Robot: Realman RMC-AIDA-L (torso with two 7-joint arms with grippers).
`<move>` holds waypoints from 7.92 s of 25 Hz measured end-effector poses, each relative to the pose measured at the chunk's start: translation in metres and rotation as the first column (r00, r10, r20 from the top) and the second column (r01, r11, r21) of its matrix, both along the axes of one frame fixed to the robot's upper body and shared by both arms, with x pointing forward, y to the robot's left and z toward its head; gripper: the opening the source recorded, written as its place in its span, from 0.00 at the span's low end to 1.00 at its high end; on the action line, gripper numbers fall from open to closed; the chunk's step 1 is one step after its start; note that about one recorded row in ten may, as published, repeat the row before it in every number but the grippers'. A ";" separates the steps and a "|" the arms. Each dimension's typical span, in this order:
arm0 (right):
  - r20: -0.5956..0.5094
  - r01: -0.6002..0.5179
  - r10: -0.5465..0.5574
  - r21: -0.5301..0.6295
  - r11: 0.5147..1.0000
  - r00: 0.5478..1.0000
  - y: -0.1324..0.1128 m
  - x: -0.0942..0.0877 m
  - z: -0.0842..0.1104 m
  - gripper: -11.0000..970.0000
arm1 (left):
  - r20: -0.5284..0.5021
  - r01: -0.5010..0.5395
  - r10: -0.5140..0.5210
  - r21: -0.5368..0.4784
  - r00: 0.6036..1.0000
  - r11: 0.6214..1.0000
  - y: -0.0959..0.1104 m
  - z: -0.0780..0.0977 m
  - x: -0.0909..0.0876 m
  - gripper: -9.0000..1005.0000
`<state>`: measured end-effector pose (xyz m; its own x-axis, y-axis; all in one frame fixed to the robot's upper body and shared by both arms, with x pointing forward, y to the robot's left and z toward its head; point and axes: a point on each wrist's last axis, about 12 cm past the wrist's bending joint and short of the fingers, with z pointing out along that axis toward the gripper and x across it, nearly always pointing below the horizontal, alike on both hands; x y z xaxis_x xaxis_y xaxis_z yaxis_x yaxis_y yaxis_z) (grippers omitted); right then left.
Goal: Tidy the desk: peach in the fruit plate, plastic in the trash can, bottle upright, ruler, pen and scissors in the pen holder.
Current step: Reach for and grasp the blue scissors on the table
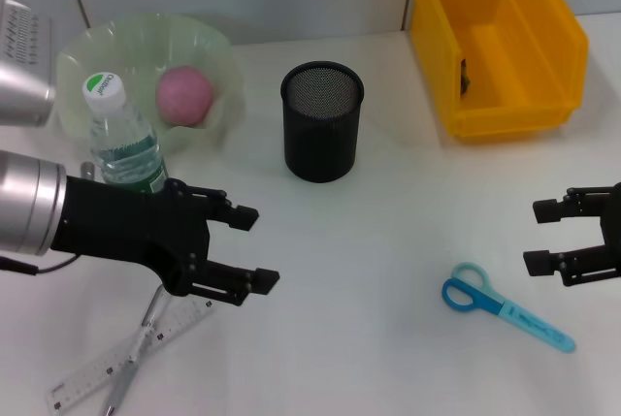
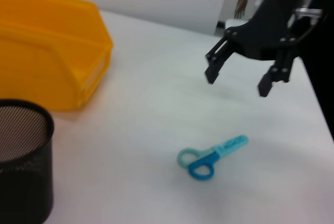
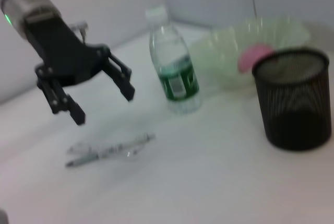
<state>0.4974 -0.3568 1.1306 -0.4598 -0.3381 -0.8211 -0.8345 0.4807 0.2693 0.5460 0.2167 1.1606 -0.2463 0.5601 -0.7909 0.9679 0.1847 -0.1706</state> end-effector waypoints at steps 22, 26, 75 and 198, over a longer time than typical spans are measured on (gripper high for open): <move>-0.406 -0.102 -0.169 -0.565 0.819 0.898 0.077 0.053 0.042 0.86 | -0.027 0.003 -0.008 -0.181 1.000 0.983 0.008 -0.021 -0.001 0.79; -0.393 -0.102 -0.208 -0.637 0.764 0.896 0.095 0.058 0.041 0.86 | -0.031 0.004 -0.010 -0.185 0.999 0.983 0.008 -0.023 -0.001 0.79; -0.340 -0.149 -0.189 -0.758 0.635 0.921 0.158 0.058 0.011 0.86 | -0.058 -0.059 0.046 -0.242 0.997 0.969 0.028 -0.055 -0.014 0.79; -0.322 -0.170 -0.193 -0.817 0.550 0.927 0.168 0.053 -0.008 0.31 | -0.045 -0.065 0.056 -0.234 0.997 0.970 0.029 -0.056 -0.012 0.78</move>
<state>0.5500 -0.1891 1.1227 -0.6439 -0.7644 0.0327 -0.7647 0.6443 0.0046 0.5335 0.2457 1.1050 -0.3061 0.3427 -0.8882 0.9482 0.1933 -0.2521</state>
